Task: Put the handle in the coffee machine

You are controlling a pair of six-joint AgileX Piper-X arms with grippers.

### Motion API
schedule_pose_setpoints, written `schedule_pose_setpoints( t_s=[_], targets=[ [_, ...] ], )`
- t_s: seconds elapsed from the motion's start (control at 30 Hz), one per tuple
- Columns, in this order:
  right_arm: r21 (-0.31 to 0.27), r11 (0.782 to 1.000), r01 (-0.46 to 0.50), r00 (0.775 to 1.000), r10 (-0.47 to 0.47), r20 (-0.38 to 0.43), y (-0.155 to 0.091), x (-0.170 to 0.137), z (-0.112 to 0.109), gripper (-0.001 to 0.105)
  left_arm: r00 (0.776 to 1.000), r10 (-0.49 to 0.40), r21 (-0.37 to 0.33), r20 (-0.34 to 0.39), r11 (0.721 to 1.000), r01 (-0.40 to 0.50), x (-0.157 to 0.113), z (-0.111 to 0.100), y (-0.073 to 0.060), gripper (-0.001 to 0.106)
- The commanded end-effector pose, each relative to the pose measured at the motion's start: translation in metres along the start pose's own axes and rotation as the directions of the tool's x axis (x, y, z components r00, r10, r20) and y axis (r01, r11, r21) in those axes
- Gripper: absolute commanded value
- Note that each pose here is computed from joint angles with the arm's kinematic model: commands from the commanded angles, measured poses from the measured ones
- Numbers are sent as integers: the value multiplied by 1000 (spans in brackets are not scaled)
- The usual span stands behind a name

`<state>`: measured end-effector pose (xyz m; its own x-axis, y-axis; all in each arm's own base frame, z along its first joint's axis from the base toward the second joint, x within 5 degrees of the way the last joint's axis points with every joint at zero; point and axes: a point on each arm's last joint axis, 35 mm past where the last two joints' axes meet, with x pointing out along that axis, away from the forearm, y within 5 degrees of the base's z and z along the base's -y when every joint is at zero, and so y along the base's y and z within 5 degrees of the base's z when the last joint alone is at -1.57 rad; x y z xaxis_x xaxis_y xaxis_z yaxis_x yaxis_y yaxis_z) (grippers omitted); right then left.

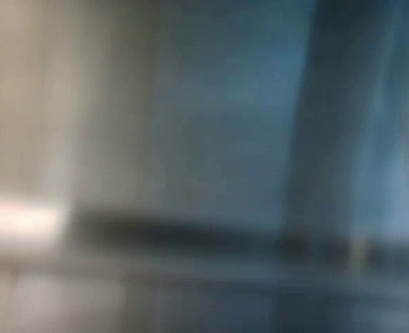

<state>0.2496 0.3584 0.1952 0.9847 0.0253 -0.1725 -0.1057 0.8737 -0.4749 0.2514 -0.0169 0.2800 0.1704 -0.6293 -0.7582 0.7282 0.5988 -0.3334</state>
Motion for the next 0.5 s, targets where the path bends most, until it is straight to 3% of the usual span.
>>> schedule_pose_setpoints(
  t_s=[0.03,0.27,0.3,0.5],
  targets=[
    [59,994,-93,996,94,-12,-8,-10,17,51,996,-79,4,35,997,79,0,2,-10,1],
    [14,995,-102,993,102,-67,-14,-14,15,51,994,-108,31,15,994,108,8,8,-21,1],
    [-5,994,-106,986,105,-128,-27,-22,12,51,994,-109,37,18,993,108,7,9,-23,1],
    [-16,991,-133,980,129,-149,-59,-45,-12,51,995,-87,41,47,996,85,2,12,-26,1]
  ],
)
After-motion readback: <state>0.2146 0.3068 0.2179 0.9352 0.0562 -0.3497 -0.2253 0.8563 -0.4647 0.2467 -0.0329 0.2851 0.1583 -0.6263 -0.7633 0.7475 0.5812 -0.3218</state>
